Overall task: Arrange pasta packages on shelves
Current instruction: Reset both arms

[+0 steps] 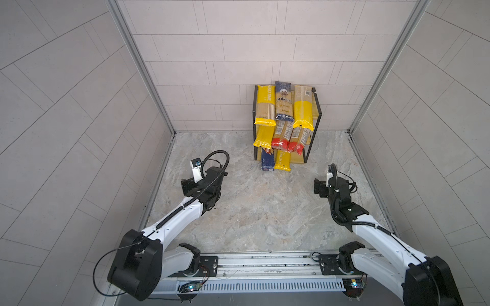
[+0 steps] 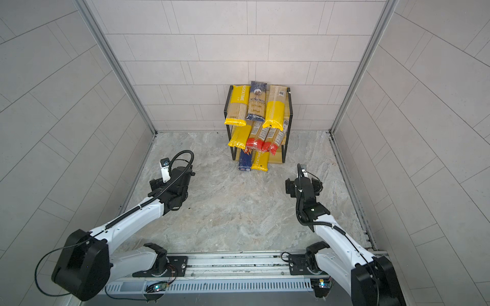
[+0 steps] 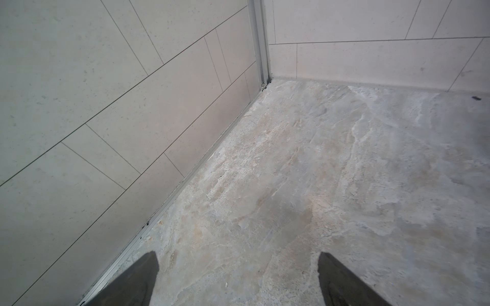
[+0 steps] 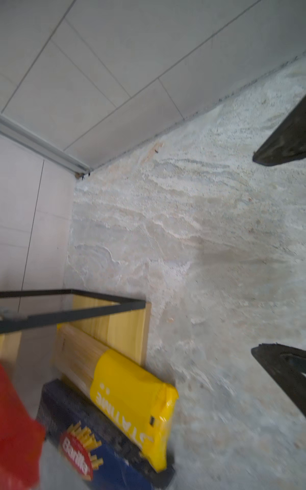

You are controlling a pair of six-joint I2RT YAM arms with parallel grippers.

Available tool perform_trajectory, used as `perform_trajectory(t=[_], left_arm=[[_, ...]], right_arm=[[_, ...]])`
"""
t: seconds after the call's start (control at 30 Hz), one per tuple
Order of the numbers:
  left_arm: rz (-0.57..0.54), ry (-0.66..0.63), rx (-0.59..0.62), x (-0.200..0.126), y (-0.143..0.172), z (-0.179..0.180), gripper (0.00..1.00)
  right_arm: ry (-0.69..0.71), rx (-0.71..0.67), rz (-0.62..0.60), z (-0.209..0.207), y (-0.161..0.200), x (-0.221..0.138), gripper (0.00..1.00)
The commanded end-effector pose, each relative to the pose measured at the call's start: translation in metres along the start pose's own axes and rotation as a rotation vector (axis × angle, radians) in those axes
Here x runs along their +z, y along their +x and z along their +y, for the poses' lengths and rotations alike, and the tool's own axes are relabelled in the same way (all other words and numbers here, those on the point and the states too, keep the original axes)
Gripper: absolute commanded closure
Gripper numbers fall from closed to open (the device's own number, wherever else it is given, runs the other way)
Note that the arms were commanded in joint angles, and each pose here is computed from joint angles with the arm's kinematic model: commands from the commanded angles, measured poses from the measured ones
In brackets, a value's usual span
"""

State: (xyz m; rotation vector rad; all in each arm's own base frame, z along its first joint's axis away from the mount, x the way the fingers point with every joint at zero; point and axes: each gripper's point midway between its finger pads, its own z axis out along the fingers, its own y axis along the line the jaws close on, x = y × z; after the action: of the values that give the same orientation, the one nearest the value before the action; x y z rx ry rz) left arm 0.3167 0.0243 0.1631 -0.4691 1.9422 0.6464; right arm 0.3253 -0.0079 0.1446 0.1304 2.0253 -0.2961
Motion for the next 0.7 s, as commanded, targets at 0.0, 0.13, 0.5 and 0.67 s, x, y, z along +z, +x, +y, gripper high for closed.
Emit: perform_trajectory(t=[0.0, 0.13, 0.5, 0.67], left_arm=[[-0.141, 0.020, -0.085, -0.003, -0.025, 0.000, 0.02], [-0.189, 0.077, -0.042, -0.001, -0.018, -0.006, 0.02], [-0.234, 0.137, -0.029, 0.028, 0.019, -0.005, 0.03], [-0.226, 0.164, 0.004, 0.046, 0.027, -0.022, 0.04]], right_arm=[[0.101, 0.085, -0.058, -0.023, -0.017, 0.016, 0.01], [0.065, 0.071, 0.008, -0.011, 0.004, 0.044, 0.01], [0.110, 0.046, -0.041, -0.017, 0.006, 0.054, 0.01], [0.140, 0.043, -0.067, -0.025, 0.005, 0.058, 0.01]])
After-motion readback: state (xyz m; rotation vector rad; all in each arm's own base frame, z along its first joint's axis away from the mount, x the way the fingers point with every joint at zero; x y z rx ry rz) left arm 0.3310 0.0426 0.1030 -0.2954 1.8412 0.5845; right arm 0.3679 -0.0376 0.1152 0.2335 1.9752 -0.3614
